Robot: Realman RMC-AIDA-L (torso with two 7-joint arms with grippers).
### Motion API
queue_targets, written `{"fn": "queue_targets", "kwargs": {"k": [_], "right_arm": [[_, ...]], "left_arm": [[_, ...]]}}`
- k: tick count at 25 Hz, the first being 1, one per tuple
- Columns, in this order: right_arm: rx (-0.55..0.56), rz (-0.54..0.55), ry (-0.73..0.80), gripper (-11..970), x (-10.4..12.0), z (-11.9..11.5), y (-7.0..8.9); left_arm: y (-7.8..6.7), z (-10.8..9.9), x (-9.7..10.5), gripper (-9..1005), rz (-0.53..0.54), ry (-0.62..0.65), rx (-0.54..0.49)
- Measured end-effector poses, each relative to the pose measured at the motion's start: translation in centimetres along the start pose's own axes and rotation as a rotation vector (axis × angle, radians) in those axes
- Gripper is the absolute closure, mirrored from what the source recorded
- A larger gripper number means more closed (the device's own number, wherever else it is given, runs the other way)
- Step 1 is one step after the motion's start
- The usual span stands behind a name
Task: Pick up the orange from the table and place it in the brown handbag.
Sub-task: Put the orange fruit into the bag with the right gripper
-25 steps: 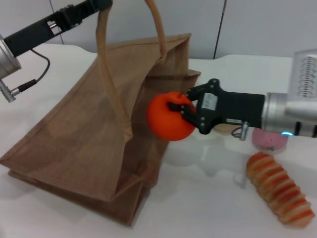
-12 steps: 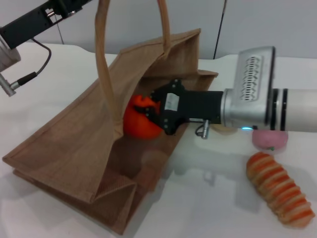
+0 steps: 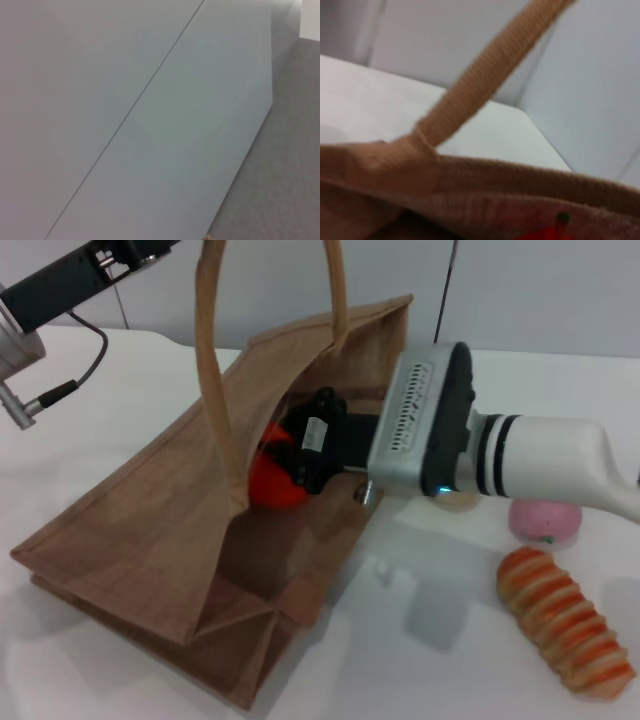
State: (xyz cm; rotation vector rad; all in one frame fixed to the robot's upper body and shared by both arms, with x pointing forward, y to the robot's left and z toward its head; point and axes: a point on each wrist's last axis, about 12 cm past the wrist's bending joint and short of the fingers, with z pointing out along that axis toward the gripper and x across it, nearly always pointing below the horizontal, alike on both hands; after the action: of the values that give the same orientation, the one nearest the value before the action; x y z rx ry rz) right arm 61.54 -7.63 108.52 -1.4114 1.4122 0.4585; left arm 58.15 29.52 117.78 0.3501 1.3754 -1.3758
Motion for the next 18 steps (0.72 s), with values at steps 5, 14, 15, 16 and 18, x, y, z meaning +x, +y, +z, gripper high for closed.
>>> {"fn": "queue_targets", "kwargs": {"k": [5,14,15,16,18], "right_arm": [[0.023,-0.014,0.009,795,0.3,-0.1,0.1],[0.063,0.024,0.017,516,1.4,-0.8,0.1],[0.066,0.03,0.018,492,1.5,-0.9,0.1],[0.07,0.037,0.02,467,1.7,-1.1,0.1],[0.092,0.069,0.023,419,2.3,-1.5,0.1]], "left_arm": [[0.1,-0.1,0.0,882,0.001,-0.003,-0.013],[1.3,-1.0,0.8,882,-0.006,-0.038,-0.095],[1.4,-1.1,0.8,883,-0.008,-0.04,-0.107],[1.7,-1.2,0.9,883,-0.01,-0.041,-0.122],[2.1,-1.5,1.1,883,-0.015,-0.042,-0.15]]}}
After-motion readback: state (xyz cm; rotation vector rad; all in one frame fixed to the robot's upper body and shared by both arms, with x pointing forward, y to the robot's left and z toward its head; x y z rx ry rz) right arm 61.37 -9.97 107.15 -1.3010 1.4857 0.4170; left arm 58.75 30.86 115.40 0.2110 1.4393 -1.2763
